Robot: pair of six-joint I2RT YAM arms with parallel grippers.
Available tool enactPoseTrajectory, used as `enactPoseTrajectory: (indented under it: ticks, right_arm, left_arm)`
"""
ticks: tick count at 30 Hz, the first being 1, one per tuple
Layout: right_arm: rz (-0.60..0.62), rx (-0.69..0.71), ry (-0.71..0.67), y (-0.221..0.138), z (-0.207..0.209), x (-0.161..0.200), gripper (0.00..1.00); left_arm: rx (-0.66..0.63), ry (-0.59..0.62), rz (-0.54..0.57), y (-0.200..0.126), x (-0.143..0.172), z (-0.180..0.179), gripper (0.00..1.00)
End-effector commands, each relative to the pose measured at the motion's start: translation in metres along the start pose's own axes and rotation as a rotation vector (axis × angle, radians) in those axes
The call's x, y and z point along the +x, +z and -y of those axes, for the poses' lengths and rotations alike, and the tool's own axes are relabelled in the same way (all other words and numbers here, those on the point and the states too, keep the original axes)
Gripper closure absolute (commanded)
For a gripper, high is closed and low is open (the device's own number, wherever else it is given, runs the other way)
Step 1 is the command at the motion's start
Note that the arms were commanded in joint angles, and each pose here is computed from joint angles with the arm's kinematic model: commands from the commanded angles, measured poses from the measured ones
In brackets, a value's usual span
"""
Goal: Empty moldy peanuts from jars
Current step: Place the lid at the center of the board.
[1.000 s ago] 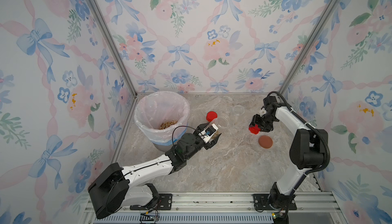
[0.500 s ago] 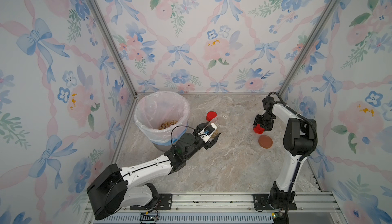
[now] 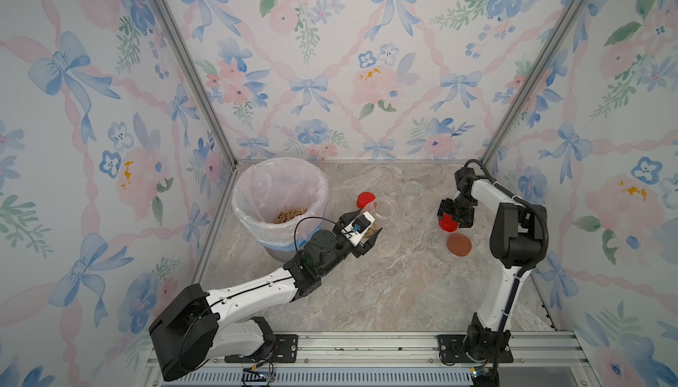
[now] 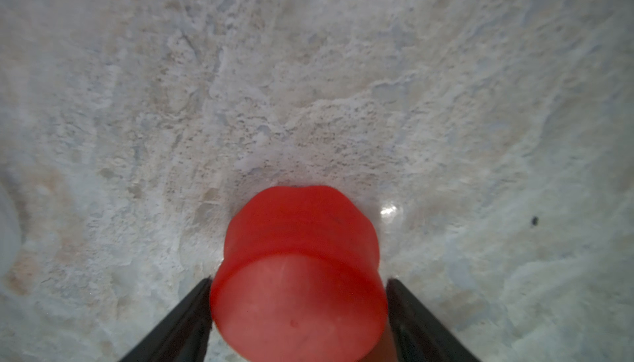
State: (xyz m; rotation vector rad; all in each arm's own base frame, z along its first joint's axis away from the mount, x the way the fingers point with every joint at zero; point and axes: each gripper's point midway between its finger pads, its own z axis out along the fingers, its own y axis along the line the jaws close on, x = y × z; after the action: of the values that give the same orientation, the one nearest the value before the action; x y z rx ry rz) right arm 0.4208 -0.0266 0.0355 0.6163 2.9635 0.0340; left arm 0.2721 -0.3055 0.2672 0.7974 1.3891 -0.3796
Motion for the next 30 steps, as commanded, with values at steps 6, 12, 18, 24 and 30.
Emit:
enactPoseTrajectory:
  ticks: [6, 12, 18, 24, 30]
  right_arm:
    - [0.052, -0.02, 0.002, -0.025, 0.003, -0.002, 0.07]
    - [0.117, -0.056, 0.012, -0.054, 0.001, -0.002, 0.06]
    - [0.226, -0.124, 0.011, -0.098, -0.009, 0.005, 0.08]
    - [0.368, -0.22, -0.061, -0.147, -0.042, 0.022, 0.09]
    - [0.436, -0.296, -0.168, -0.167, -0.077, 0.036, 0.09]
  left_arm:
    - [-0.012, -0.016, 0.023, -0.002, -0.01, -0.002, 0.87]
    - [-0.019, -0.035, 0.034, -0.004, -0.027, -0.007, 0.86]
    - [-0.113, -0.024, 0.003, -0.005, -0.055, -0.032, 0.87]
    - [-0.273, 0.054, -0.13, -0.017, -0.069, -0.07, 0.87]
    - [-0.462, 0.113, -0.214, -0.055, -0.093, -0.116, 0.84]
